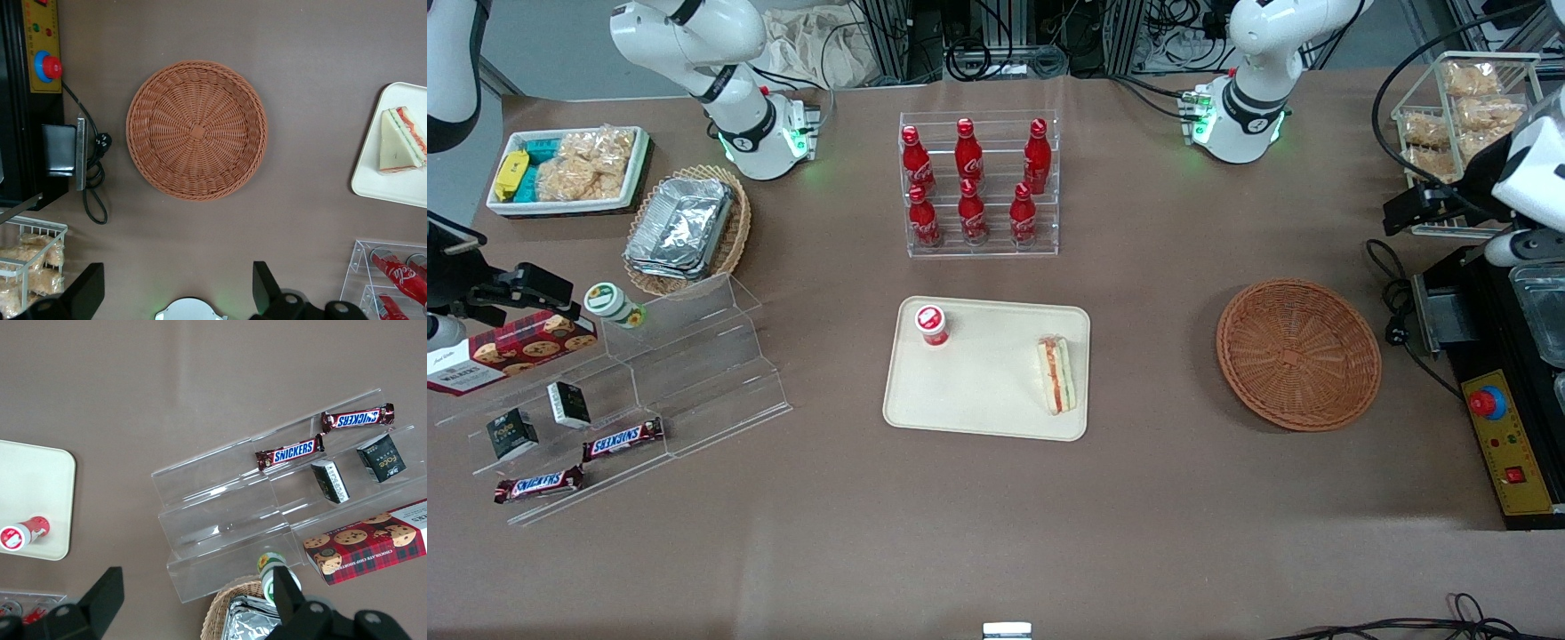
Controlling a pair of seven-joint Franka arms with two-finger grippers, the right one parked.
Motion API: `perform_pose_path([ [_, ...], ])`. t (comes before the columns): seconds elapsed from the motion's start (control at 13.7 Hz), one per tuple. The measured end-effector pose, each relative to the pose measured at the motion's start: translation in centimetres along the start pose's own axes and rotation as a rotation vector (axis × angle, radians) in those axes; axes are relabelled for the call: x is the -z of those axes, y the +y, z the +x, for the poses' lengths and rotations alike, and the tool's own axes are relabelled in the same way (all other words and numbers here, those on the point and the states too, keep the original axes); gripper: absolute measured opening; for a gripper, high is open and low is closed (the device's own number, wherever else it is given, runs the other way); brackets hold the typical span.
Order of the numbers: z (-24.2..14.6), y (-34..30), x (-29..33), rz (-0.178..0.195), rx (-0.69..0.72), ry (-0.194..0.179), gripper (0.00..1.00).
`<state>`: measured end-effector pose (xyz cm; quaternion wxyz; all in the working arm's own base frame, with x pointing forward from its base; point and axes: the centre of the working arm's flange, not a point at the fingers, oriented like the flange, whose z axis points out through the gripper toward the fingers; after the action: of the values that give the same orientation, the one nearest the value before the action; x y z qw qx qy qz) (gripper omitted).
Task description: Place sandwich from basket to tray
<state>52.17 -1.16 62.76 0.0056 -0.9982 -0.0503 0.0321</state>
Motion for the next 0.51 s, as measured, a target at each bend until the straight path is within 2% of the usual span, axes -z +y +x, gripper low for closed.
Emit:
perform_pose_path([
  [0.51,-0.1,-1.3,0.9,-0.005,0.006,0.016,1.0],
])
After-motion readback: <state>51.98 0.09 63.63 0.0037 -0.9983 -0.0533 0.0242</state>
